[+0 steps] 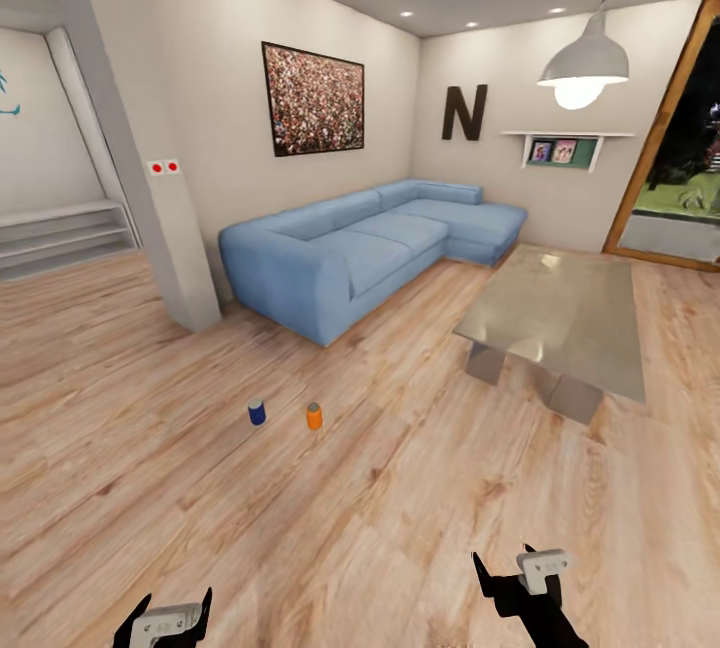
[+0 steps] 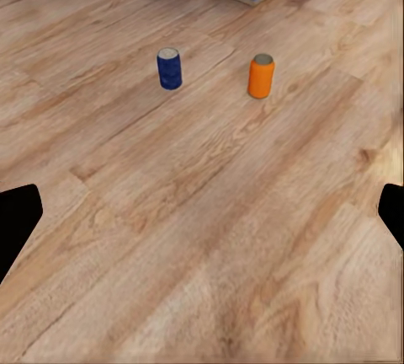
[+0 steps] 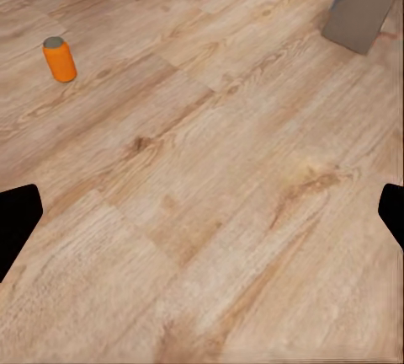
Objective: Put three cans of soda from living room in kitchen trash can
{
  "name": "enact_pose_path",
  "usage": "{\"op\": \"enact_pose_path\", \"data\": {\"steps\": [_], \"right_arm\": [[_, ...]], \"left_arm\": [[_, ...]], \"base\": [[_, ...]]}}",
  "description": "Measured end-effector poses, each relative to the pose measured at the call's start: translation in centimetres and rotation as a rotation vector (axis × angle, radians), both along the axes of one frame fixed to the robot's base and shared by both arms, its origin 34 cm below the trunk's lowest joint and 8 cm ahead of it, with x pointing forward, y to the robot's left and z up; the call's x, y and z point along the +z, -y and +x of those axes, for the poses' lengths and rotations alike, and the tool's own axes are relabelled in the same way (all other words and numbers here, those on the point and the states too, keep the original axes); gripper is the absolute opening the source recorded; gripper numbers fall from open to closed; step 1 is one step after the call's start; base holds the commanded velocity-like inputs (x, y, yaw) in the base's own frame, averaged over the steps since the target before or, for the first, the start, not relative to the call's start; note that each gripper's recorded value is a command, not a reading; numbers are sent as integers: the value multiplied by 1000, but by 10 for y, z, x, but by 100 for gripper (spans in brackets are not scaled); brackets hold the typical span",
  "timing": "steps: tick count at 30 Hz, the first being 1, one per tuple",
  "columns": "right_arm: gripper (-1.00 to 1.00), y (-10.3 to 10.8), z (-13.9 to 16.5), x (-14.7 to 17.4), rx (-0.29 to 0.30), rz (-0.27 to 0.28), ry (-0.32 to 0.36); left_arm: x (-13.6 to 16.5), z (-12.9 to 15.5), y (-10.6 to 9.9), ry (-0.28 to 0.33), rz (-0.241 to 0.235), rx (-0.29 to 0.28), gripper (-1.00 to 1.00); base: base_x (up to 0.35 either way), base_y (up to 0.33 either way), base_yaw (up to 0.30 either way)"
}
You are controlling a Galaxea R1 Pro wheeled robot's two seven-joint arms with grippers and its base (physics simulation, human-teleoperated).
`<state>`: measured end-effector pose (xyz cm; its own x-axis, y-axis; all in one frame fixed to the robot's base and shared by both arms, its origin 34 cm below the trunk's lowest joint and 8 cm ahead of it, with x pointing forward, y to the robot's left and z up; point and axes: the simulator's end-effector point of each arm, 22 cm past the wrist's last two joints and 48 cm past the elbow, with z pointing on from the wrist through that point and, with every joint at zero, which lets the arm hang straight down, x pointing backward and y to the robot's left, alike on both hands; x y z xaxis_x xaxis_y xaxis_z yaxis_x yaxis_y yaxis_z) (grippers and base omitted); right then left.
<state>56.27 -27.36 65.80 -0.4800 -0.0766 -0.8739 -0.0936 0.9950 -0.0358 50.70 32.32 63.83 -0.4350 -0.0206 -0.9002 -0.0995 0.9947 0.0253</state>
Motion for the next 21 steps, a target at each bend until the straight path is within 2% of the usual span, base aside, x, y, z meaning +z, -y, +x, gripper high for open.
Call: {"op": "enact_pose_path", "data": {"steps": [21], "right_arm": [[100,0,2,6,-1,0,14]], "left_arm": [[3,1,0,9,1,3,100]], "base": [[0,0,-248]]}}
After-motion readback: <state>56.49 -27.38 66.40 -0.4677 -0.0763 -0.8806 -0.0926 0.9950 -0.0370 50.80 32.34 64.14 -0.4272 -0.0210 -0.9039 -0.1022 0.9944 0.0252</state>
